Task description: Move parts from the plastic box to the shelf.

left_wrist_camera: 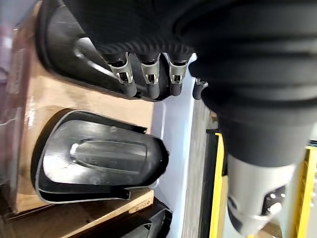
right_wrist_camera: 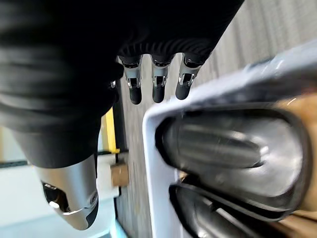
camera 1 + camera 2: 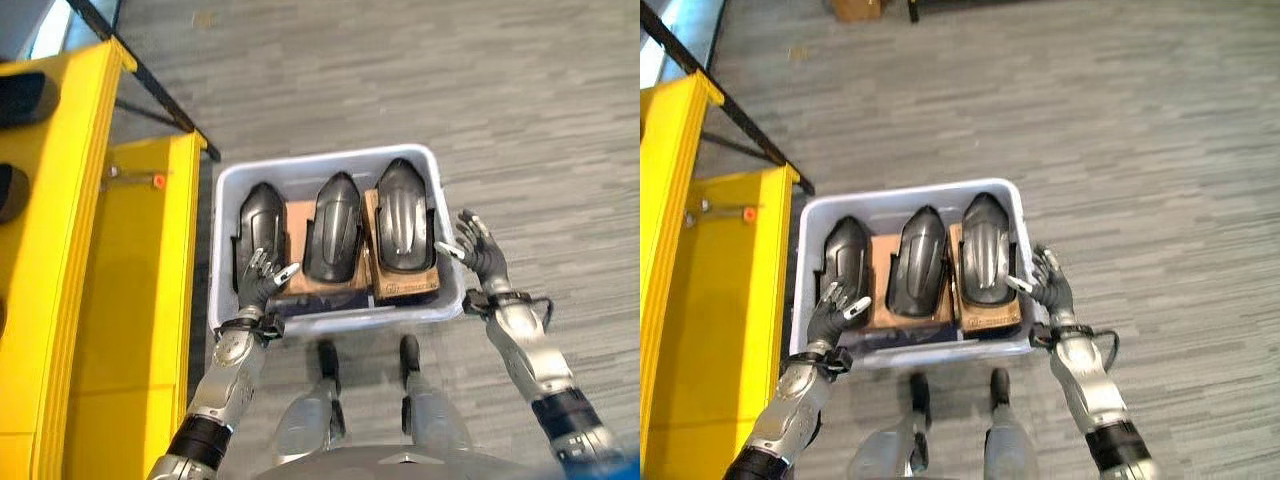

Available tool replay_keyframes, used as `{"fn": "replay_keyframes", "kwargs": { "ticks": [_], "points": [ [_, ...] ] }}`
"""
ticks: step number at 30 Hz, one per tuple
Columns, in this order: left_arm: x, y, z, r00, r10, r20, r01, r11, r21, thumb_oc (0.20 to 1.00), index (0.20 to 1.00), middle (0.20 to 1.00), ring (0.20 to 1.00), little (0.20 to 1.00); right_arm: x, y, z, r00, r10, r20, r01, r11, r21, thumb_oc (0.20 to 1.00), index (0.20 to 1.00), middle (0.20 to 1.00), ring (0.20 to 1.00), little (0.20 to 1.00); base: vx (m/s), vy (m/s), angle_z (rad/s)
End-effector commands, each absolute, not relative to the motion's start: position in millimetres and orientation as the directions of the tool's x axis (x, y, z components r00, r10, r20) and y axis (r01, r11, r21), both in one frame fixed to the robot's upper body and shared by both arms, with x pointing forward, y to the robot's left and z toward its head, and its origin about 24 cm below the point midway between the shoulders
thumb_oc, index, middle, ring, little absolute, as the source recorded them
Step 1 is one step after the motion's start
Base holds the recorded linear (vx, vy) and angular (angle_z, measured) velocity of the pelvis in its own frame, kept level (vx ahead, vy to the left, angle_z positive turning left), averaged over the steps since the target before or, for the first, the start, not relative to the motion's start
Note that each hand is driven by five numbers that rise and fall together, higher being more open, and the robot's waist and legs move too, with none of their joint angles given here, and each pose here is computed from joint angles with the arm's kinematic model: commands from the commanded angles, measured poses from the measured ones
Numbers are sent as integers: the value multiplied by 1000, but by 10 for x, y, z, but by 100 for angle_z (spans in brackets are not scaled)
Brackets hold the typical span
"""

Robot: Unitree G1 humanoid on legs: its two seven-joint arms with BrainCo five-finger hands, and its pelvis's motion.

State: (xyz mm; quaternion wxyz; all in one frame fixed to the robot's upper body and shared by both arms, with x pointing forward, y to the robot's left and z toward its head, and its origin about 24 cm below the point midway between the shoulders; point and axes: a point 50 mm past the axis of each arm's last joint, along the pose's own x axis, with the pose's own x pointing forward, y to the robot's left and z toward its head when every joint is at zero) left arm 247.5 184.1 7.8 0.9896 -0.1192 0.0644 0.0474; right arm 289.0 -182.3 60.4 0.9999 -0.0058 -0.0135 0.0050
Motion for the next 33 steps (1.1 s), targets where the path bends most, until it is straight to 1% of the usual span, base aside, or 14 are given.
{"fn": "replay_keyframes", "kwargs": {
  "ticks": [1,4,8,10,11,17,20,22,27,28,32,33],
  "points": [
    [2627,1921,423,993,117,30,-105,960,-259,1000,1000,1000,1000,1000,3065,-1701,925,983,-4,182,3,1000,5,1000,1000,1000,1000,1000,-26,-57,10],
    [2673,1836,484,993,106,54,-86,952,-293,1000,1000,1000,1000,1000,3153,-1618,1007,979,3,202,-4,1000,3,1000,1000,1000,1000,1000,-36,-43,14],
    [2719,1764,548,991,104,79,-74,946,-314,1000,1000,1000,1000,1000,3237,-1507,1099,973,18,230,-8,999,-44,1000,1000,1000,1000,1000,-46,-35,5],
    [2733,1732,560,992,98,83,-67,944,-322,1000,1000,1000,1000,1000,3279,-1480,1116,972,23,233,-2,996,-89,1000,1000,1000,1000,1000,-37,-14,0],
    [2741,1721,574,992,94,89,-61,946,-320,1000,1000,1000,1000,1000,3316,-1446,1146,970,40,240,-4,989,-151,1000,1000,1000,1000,1000,-33,-12,-1],
    [2758,1692,623,990,86,110,-46,943,-329,1000,1000,1000,1000,1000,3376,-1423,1179,970,39,241,6,983,-183,1000,1000,1000,1000,1000,-5,-2,0],
    [2768,1655,699,987,78,142,-25,938,-345,1000,1000,1000,1000,1000,3430,-1462,1199,970,8,242,41,980,-197,1000,1000,1000,1000,1000,0,0,0],
    [2770,1649,755,983,71,168,-9,938,-347,1000,1000,1000,1000,1000,3472,-1505,1247,966,-10,259,74,968,-241,1000,1000,1000,1000,1000,0,0,0],
    [2758,1624,850,976,49,213,31,934,-355,1000,1000,1000,1000,1000,3639,-1688,1321,965,-97,244,161,952,-259,1000,1000,1000,1000,1000,-13,-5,5],
    [2750,1576,880,973,21,229,63,933,-355,1000,1000,1000,1000,1000,3725,-1778,1352,962,-150,227,206,946,-249,1000,1000,1000,1000,1000,0,0,0],
    [2748,1521,896,972,-4,235,92,927,-365,1000,1000,1000,1000,1000,3808,-1803,1319,972,-156,176,201,940,-275,1000,1000,1000,1000,1000,0,0,0],
    [2754,1491,898,972,-17,236,105,925,-364,1000,1000,1000,1000,1000,3822,-1774,1281,979,-135,153,176,937,-301,1000,1000,1000,1000,1000,0,0,0]
  ]
}}
